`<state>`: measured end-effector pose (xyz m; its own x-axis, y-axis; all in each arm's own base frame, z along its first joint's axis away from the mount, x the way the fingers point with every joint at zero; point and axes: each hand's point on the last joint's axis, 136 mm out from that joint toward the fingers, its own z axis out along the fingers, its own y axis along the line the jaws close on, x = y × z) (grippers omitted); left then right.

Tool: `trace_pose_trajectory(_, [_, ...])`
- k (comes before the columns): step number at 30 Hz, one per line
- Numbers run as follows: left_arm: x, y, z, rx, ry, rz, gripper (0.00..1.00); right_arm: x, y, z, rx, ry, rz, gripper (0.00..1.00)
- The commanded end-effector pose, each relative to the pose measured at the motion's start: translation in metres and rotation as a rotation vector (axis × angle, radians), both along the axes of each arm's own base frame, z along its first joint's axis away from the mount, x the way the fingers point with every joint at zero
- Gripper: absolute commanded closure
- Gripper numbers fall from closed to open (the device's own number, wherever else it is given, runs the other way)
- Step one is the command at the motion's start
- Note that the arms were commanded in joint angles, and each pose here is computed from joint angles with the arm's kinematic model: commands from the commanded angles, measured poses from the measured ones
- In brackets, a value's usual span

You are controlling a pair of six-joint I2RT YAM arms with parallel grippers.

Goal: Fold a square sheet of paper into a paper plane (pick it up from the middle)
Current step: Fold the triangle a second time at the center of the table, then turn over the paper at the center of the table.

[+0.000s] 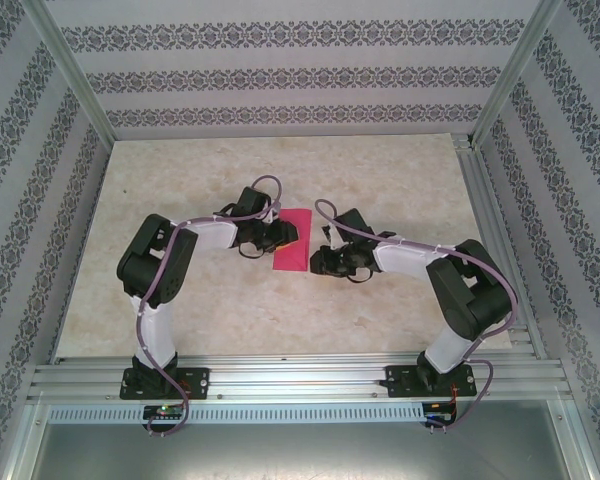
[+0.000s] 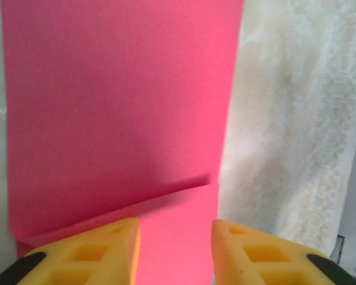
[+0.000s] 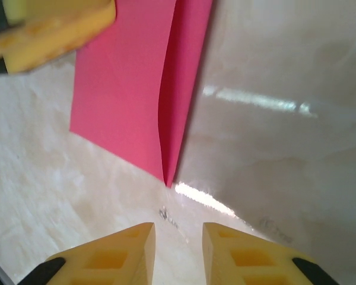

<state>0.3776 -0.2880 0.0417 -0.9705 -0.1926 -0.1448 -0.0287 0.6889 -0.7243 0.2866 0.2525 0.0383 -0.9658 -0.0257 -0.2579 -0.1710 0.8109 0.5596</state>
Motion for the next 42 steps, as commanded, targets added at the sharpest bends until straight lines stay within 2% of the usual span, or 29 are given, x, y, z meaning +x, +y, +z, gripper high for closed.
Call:
trace_pose_trajectory(1, [0.015,-0.004,0.06,-0.072,-0.113,-0.006,0.59,0.033,-0.001,0.021,0.03,-0.095,-0.088,0.7])
trace_pose_trajectory(4, [0.019,0.003,0.077,-0.028,-0.164,0.003,0.59,0.041,0.005,0.021,0.065,-0.089,-0.092,0.69])
trace_pose_trajectory(6, [0.019,0.013,0.075,0.026,-0.161,0.021,0.59,0.045,0.008,0.022,0.07,-0.087,-0.097,0.69])
trace_pose_trajectory(11, [0.013,0.021,0.064,0.043,-0.14,0.029,0.6,0.055,0.017,0.034,0.113,-0.114,-0.101,0.7])
trace_pose_trajectory(25, [0.014,0.03,0.029,0.041,-0.052,0.075,0.62,0.066,0.035,0.01,0.054,-0.074,-0.05,0.52])
trace_pose_trajectory(31, [0.013,0.031,0.021,0.055,-0.033,0.074,0.62,0.064,0.04,0.004,0.017,-0.065,-0.017,0.53])
trace_pose_trajectory(34, [0.013,0.031,0.02,0.056,-0.03,0.077,0.62,0.063,0.043,0.004,0.018,-0.072,0.001,0.62])
trace_pose_trajectory(37, [0.011,0.033,0.02,0.063,-0.027,0.076,0.62,0.062,0.048,0.007,0.05,-0.069,0.015,0.62])
trace_pose_trajectory(42, [0.008,0.038,0.021,0.079,-0.031,0.086,0.62,0.058,0.049,-0.004,0.013,-0.039,0.03,0.63])
